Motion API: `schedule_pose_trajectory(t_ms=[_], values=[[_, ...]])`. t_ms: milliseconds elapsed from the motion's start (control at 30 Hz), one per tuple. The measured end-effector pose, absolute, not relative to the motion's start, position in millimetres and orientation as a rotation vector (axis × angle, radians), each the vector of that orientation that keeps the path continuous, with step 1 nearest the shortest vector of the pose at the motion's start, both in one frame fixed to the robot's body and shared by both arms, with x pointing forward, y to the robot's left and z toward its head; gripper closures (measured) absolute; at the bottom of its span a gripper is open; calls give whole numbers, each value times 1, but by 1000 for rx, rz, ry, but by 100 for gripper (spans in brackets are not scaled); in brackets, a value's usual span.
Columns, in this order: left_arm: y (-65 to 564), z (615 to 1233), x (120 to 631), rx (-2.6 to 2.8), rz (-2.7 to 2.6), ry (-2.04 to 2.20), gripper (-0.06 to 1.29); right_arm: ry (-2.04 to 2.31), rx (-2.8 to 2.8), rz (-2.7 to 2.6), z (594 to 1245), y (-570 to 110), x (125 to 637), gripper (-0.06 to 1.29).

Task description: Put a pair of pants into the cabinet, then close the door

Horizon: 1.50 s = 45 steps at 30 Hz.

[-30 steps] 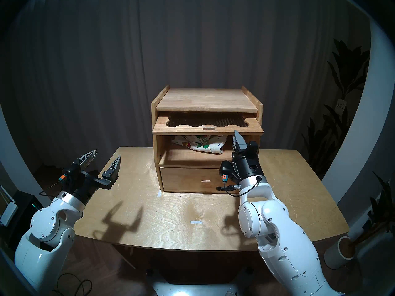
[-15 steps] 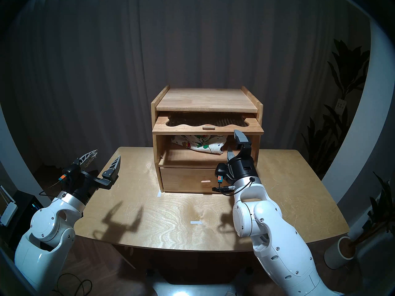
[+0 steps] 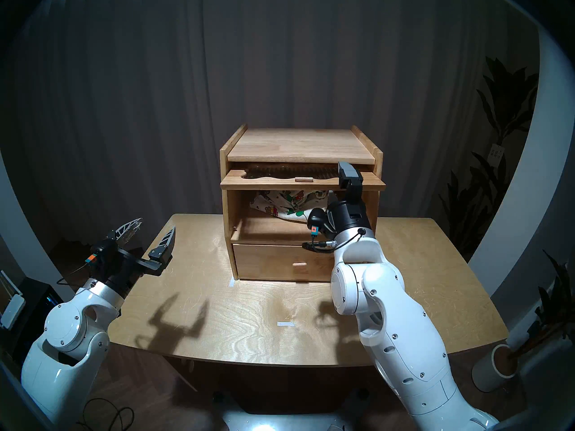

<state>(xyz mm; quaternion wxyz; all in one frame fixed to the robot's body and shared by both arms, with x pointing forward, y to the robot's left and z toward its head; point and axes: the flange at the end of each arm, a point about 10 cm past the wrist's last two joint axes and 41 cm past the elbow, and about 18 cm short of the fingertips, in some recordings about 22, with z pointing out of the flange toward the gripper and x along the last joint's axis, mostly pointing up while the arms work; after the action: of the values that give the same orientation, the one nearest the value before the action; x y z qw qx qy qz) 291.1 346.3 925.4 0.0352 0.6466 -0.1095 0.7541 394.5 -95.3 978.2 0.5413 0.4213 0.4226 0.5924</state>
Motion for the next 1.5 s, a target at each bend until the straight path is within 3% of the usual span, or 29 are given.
schedule_pose_trajectory(t_ms=[100, 167, 200, 267, 300, 333, 400, 1500], values=[[346, 925, 291, 1987, 2318, -337, -2, 1004, 1014, 1397, 983, -92, 401, -2], [346, 925, 291, 1987, 2318, -337, -2, 1012, 1032, 1385, 983, -91, 405, 27], [346, 925, 291, 1987, 2318, -337, -2, 1029, 1050, 1373, 979, -91, 407, 49], [346, 925, 291, 1987, 2318, -337, -2, 1055, 1080, 1351, 973, -90, 409, 64], [346, 925, 291, 1987, 2318, -337, -2, 1065, 1091, 1343, 971, -91, 409, 83], [346, 925, 291, 1987, 2318, -337, -2, 1068, 1095, 1340, 972, -91, 409, 84], [346, 925, 291, 1987, 2318, -337, -2, 1068, 1096, 1342, 973, -91, 408, 103], [346, 925, 291, 1988, 2318, -337, -2, 1154, 1072, 1400, 957, -105, 336, 108]])
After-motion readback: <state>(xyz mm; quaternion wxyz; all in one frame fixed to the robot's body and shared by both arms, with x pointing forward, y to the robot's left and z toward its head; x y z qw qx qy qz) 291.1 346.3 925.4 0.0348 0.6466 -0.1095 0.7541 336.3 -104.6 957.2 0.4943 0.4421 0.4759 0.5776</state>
